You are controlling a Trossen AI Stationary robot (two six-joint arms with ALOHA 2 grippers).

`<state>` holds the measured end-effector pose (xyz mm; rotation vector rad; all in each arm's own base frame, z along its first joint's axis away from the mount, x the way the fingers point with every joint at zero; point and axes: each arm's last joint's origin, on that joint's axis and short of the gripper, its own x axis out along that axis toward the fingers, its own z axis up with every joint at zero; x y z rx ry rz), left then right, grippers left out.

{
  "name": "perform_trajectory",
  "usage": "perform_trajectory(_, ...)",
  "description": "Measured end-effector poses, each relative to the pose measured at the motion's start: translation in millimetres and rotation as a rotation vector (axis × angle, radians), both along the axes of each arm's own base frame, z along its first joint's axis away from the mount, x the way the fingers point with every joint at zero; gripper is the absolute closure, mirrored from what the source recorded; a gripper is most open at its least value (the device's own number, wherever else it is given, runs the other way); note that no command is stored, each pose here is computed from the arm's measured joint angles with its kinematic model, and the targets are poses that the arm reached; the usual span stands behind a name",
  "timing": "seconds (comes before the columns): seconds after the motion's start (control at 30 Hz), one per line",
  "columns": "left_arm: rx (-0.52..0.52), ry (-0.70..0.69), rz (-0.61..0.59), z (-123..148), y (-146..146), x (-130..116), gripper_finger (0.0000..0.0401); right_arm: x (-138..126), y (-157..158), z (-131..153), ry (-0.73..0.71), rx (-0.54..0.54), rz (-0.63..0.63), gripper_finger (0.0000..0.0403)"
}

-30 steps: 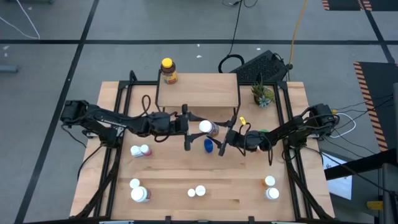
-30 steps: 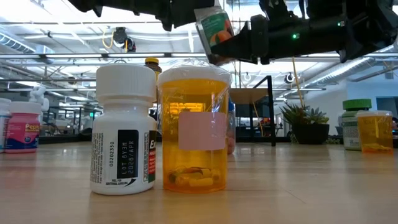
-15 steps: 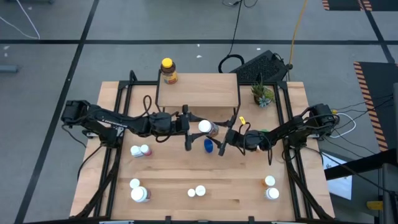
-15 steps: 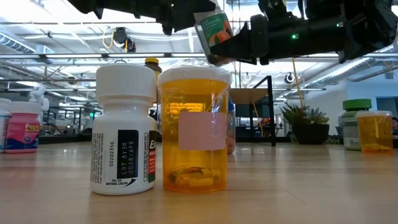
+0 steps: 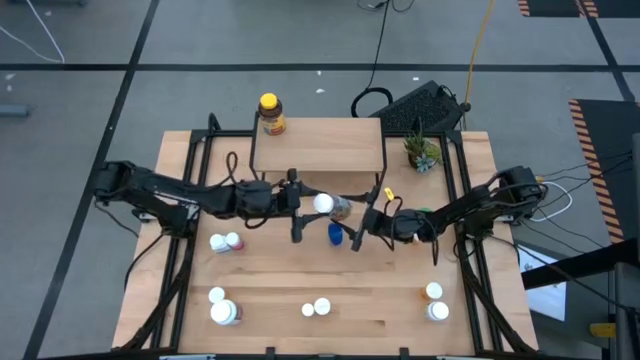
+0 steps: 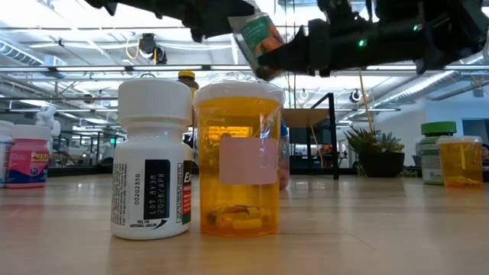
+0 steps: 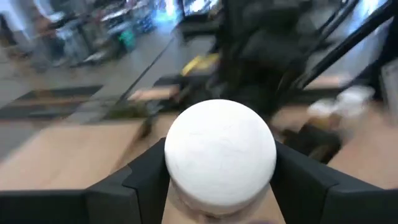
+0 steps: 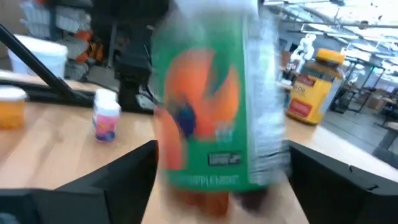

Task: Pick and place medicine bottles onto shelf by color
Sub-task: Put the large green medicine bottle on the shelf, aligned with the large yellow medicine bottle

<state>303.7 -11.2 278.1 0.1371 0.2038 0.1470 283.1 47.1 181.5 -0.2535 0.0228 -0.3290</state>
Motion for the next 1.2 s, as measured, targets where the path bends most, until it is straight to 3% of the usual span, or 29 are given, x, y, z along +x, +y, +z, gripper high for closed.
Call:
perform_trajectory(0.23, 0.063, 0.088, 0.174, 38.8, 21.6, -51.5, 0.0167, -11.1, 3.1, 24.2, -0.054, 0.028, 0.017, 0.0036)
perform_trajectory(0.47, 0.064, 0.129, 0.324, 68.7, 54.8, -87.8, 0.0169, -11.7, -0.4, 22.0, -0.03, 0.077, 0.009, 0.0035)
perform_trajectory(0.77, 0.004, 0.257, 0.457, 54.1, 102.4, -96.9, 0.0152, -11.1, -4.3, 20.0, -0.017, 0.087, -0.004, 0.0035)
perform_trajectory(0.97, -0.043, 0.292, 0.501, 44.2, 130.7, -98.5, 0.0161, -11.0, -4.6, 17.5, 0.008, 0.082, -0.006, 0.0035)
perform_trajectory(1.2, -0.118, 0.305, 0.529, 34.7, 154.9, -101.2, 0.0143, -10.6, -8.0, 16.0, 0.018, 0.094, -0.02, 0.0035)
